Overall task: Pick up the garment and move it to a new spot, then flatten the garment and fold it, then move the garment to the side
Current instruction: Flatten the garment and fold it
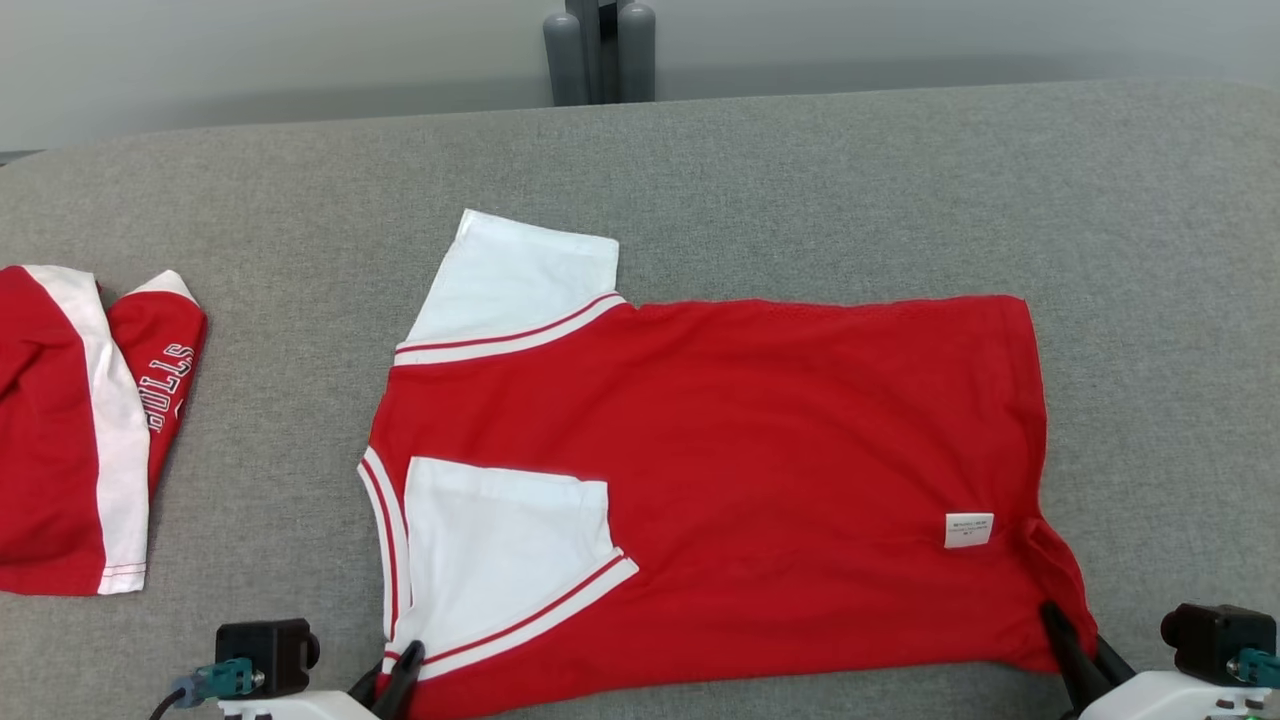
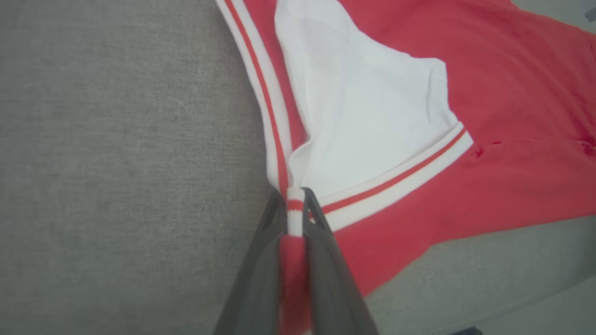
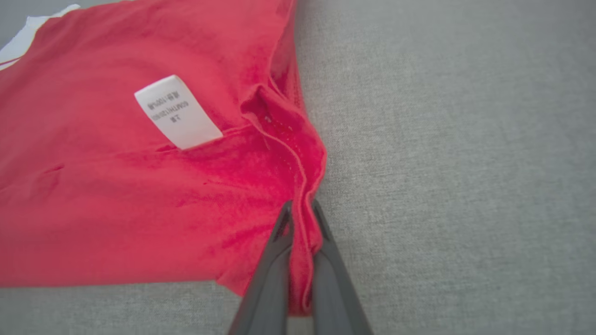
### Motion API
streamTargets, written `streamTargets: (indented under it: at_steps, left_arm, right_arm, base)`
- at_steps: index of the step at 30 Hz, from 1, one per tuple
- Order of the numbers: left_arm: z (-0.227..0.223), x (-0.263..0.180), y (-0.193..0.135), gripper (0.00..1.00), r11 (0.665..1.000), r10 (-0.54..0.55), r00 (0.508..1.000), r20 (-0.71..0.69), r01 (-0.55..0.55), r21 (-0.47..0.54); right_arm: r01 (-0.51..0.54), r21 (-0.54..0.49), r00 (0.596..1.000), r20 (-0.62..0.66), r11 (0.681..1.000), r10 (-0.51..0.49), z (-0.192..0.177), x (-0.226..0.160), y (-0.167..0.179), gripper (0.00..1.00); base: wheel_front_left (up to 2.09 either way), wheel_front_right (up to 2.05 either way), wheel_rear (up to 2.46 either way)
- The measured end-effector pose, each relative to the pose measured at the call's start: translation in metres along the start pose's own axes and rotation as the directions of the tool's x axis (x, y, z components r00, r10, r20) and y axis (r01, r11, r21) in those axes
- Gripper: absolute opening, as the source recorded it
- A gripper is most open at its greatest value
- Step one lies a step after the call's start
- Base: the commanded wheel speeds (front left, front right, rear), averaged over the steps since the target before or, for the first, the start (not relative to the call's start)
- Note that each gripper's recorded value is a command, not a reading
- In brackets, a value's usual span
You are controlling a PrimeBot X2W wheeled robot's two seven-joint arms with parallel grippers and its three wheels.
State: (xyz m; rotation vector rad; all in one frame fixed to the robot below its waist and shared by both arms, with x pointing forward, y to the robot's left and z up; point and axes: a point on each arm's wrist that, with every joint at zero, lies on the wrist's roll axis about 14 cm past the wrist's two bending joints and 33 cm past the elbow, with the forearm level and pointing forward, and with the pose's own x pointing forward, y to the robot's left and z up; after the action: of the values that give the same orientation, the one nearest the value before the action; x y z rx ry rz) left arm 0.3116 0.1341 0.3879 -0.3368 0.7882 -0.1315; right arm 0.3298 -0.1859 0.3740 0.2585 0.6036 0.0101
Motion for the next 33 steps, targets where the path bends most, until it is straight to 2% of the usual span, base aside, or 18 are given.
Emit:
streamTargets:
  at_steps: [4, 5, 6, 7, 8, 14, 21, 26, 33]
  left_arm:
    - [-0.006, -0.002, 0.002, 0.00, 1.000, 0.005, 1.000, -0.018, -0.005, -0.018]
    - [-0.007, -0.002, 0.003, 0.00, 1.000, 0.007, 1.000, -0.021, -0.008, -0.018]
    - [-0.006, -0.002, 0.003, 0.00, 1.000, 0.009, 1.000, -0.018, -0.009, -0.020]
    - [-0.005, -0.001, 0.004, 0.42, 1.000, 0.012, 1.000, -0.016, -0.012, -0.020]
    - [-0.005, 0.000, 0.005, 1.00, 1.000, 0.014, 1.000, -0.017, -0.015, -0.016]
    - [0.016, 0.005, 0.014, 1.00, 0.999, 0.049, 0.997, 0.062, -0.050, -0.001]
    - [0.083, 0.004, 0.017, 1.00, 0.997, 0.065, 0.947, 0.316, -0.076, 0.023]
    - [0.151, 0.003, -0.003, 1.00, 0.992, -0.014, 0.868, 0.497, -0.052, 0.119]
    - [0.224, 0.034, -0.040, 1.00, 0.963, -0.158, 0.812, 0.562, -0.001, 0.271]
  right_arm:
    - [-0.009, 0.002, 0.999, -0.044, 1.000, 0.009, -0.009, -0.003, 0.004, 0.00]
    - [-0.014, 0.008, 0.999, -0.041, 1.000, 0.014, -0.009, -0.003, 0.006, 0.20]
    - [-0.015, 0.012, 0.999, -0.042, 1.000, 0.016, -0.009, -0.004, 0.006, 1.00]
    - [-0.015, 0.011, 0.999, -0.048, 1.000, 0.016, -0.009, -0.004, 0.006, 1.00]
    - [-0.012, 0.013, 0.999, -0.042, 1.000, 0.012, -0.008, -0.004, 0.005, 1.00]
    - [0.033, 0.027, 0.996, 0.081, 0.999, -0.035, 0.019, -0.008, -0.011, 1.00]
    - [0.083, 0.040, 0.963, 0.255, 0.996, -0.091, 0.063, -0.013, -0.029, 1.00]
    - [0.079, 0.035, 0.936, 0.340, 0.996, -0.086, 0.093, -0.008, -0.028, 1.00]
    - [0.052, 0.016, 0.899, 0.434, 0.999, -0.054, 0.146, 0.021, -0.018, 1.00]
  base:
    - [0.00, 0.00, 0.00]
    - [0.00, 0.00, 0.00]
    - [0.00, 0.00, 0.00]
    - [0.00, 0.00, 0.00]
    - [0.00, 0.00, 0.00]
    - [0.00, 0.00, 0.00]
    - [0.00, 0.00, 0.00]
    - [0.00, 0.00, 0.00]
    - [0.00, 0.00, 0.00]
